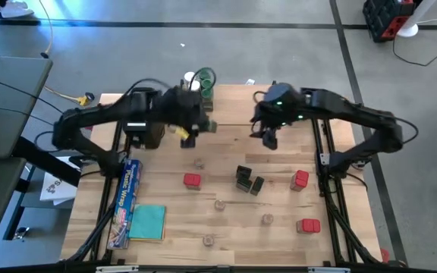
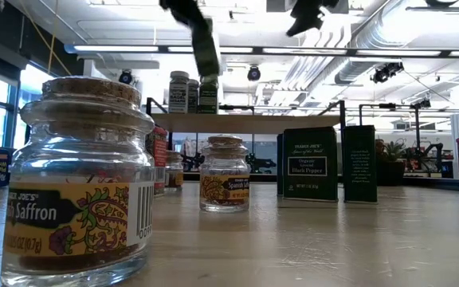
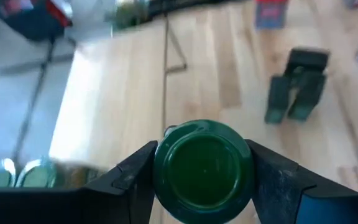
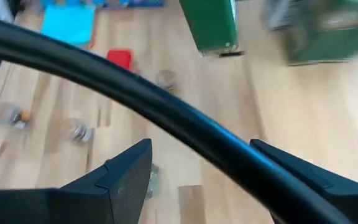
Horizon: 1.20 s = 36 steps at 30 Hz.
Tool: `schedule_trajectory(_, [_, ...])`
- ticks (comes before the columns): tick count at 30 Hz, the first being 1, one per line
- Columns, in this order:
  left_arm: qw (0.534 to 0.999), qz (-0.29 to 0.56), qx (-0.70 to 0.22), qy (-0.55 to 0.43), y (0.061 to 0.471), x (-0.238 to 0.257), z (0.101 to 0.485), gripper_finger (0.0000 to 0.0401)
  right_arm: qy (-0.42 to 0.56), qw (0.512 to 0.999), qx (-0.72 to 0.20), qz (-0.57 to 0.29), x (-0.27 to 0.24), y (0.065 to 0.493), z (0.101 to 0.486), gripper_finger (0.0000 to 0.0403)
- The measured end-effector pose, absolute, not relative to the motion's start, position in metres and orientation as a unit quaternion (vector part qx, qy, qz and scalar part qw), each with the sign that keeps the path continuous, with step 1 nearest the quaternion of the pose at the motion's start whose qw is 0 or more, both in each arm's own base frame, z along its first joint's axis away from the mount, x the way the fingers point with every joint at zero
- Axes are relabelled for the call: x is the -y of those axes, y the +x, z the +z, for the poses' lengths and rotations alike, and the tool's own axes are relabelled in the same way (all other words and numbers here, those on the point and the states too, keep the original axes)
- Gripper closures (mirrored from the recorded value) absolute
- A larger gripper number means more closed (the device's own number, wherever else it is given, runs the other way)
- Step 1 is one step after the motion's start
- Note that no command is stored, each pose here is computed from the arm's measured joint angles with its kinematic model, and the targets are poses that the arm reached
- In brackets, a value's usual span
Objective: Shelf spices
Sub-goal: Put the green seasoning bottle on the shelf aligned with the other green seasoning bottle
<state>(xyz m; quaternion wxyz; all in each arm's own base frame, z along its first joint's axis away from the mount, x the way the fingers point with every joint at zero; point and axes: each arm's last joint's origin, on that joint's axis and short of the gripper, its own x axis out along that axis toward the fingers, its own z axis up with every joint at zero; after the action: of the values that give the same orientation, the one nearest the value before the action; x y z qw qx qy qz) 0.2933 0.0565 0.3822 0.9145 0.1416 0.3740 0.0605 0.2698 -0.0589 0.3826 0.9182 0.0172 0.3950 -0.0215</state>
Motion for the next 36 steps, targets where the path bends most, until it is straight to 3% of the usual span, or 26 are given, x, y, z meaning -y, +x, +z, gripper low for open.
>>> schedule_trajectory(11, [0.892,0.071,-0.431,0.120,0.317,-0.126,0.359,0.0203,0.030,0.930,-0.357,-0.082,0.033,0.226,0.388,0.0140])
schedule_trajectory(16, [0.885,0.073,-0.444,0.118,0.320,-0.133,0.352,0.0187,0.029,0.927,-0.368,-0.071,0.027,0.225,0.375,0.0140])
schedule_trajectory(36, [0.875,0.084,-0.468,0.093,0.311,-0.143,0.349,0.0192,0.026,0.933,-0.353,-0.070,0.027,0.229,0.373,0.0140])
